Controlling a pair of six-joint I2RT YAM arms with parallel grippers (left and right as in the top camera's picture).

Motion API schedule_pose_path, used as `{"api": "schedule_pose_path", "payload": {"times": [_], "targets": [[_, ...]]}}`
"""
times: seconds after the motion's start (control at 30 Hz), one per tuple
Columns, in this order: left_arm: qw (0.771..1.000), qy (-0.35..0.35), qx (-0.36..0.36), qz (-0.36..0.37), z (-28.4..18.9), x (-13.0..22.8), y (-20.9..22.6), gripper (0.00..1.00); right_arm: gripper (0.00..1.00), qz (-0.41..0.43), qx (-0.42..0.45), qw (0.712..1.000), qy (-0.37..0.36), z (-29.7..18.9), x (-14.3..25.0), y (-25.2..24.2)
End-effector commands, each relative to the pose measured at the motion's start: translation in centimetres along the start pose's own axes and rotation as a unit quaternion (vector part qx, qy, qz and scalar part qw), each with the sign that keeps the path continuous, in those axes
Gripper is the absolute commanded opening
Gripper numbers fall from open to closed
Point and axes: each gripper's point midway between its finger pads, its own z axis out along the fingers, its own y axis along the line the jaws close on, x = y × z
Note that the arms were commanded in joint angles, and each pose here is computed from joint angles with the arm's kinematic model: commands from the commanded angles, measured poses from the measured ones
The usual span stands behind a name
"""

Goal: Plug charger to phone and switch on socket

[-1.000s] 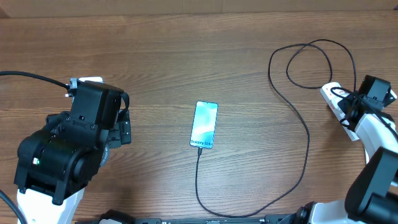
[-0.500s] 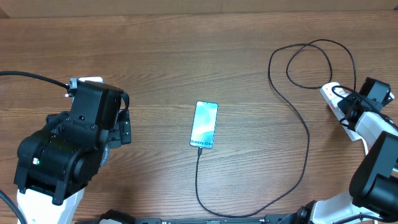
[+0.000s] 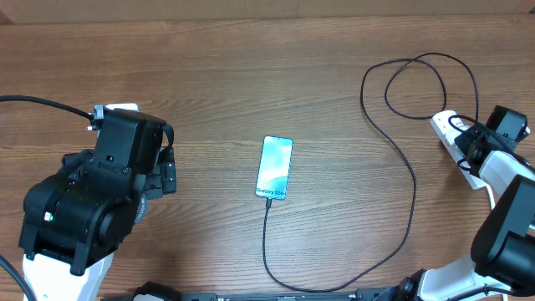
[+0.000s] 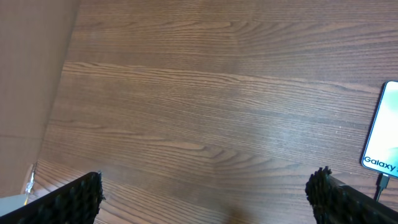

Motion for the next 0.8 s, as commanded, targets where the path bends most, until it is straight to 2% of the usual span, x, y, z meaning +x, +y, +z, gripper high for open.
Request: {"api": "schedule_pose_path", "payload": {"times": [0.0, 0.23, 0.77], "targets": [[1.000, -0.001, 0.002, -0.015, -0.1, 0.0, 0.1, 1.00, 0.04, -0.014, -0.043, 0.998, 0.042, 0.4, 2.1, 1.7], [1.000, -0.001, 0.002, -0.015, -0.1, 0.0, 0.1, 1.00, 0.04, -0.014, -0.083, 0.993, 0.077, 0.1, 3.5, 2.9], [1.000, -0.003, 0.003, -0.016, -0.2, 0.0, 0.1, 1.00, 0.04, -0.011, -0.035, 0.985, 0.168, -0.7, 7.9, 0.5]]}}
